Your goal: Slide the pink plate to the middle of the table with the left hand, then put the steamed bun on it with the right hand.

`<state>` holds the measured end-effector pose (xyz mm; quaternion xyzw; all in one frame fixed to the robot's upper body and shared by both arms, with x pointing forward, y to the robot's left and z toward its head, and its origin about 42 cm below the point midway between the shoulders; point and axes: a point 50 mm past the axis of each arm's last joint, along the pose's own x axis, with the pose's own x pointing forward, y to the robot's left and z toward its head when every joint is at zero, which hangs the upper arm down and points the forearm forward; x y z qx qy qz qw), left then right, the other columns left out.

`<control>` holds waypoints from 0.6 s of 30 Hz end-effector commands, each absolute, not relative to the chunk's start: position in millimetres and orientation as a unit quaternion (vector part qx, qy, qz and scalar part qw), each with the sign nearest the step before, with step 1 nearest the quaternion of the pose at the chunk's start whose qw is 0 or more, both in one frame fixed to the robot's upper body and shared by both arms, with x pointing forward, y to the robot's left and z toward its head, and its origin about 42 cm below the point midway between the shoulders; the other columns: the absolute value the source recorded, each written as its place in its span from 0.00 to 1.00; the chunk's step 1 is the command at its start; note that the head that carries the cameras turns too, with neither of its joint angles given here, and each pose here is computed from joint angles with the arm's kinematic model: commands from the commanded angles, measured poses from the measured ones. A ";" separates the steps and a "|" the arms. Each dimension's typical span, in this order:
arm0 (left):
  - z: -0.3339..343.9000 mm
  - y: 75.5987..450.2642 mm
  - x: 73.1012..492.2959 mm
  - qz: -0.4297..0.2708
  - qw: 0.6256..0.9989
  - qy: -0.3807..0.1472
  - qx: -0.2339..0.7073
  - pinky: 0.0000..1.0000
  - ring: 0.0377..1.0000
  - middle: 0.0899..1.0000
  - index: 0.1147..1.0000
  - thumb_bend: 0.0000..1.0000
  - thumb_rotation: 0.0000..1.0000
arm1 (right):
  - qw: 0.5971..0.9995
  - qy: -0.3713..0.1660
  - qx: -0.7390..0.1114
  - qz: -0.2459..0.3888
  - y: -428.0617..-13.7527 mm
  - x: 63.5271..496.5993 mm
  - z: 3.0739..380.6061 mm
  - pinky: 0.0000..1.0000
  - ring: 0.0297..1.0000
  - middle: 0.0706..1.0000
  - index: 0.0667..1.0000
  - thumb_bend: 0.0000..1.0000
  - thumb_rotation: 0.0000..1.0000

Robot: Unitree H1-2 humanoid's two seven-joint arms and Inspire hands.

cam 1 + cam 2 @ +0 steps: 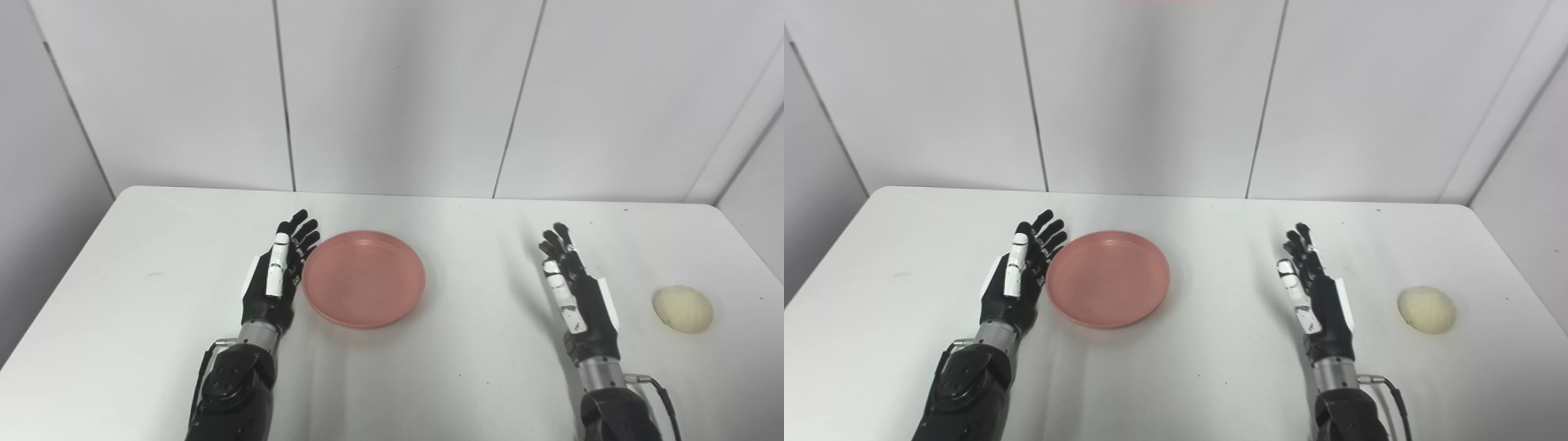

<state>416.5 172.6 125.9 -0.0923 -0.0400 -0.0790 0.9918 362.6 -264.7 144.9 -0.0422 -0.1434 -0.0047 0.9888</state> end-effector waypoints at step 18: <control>111.4 144.4 405.9 -0.148 0.984 -0.032 -0.093 0.99 0.97 0.95 0.92 0.51 1.00 | 0.992 -0.121 -0.033 0.003 -250.9 358.9 134.4 0.99 0.92 0.93 0.96 0.70 0.78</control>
